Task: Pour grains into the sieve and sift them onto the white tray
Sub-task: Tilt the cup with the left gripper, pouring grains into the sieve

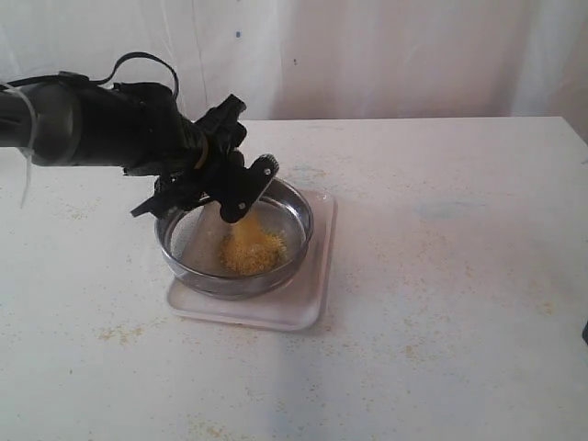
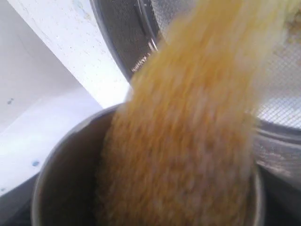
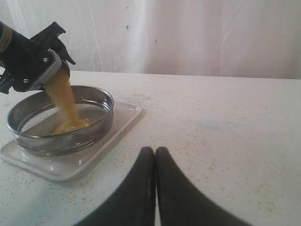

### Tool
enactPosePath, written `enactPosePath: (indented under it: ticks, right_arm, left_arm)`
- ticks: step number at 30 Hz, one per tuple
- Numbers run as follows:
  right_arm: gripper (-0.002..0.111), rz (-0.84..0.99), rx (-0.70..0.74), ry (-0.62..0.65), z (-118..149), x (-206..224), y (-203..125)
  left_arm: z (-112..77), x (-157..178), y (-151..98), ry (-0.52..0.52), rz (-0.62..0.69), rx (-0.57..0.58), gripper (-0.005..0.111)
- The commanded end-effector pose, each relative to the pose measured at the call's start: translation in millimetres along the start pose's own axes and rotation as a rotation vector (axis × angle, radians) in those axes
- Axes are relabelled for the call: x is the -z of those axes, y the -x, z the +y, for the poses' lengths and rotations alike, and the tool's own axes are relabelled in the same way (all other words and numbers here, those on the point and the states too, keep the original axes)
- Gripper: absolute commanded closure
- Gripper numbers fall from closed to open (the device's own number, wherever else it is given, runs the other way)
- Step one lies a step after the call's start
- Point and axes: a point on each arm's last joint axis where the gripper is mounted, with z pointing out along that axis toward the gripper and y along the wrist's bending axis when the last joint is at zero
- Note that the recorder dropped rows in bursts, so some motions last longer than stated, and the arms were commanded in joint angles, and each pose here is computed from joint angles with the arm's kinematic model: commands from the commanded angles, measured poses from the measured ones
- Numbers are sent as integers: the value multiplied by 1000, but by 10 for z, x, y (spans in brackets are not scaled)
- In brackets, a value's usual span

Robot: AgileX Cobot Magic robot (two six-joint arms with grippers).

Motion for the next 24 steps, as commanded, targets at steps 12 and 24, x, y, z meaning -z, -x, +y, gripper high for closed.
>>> enactPosePath:
  ticks: [12, 24]
  right_arm:
    - [108, -10, -4, -5, -3, 2, -6]
    - [108, -10, -4, -5, -3, 2, -6]
  left_arm:
    - [241, 189, 212, 125, 127, -400, 107]
    - [402, 367, 215, 227, 280, -388, 107]
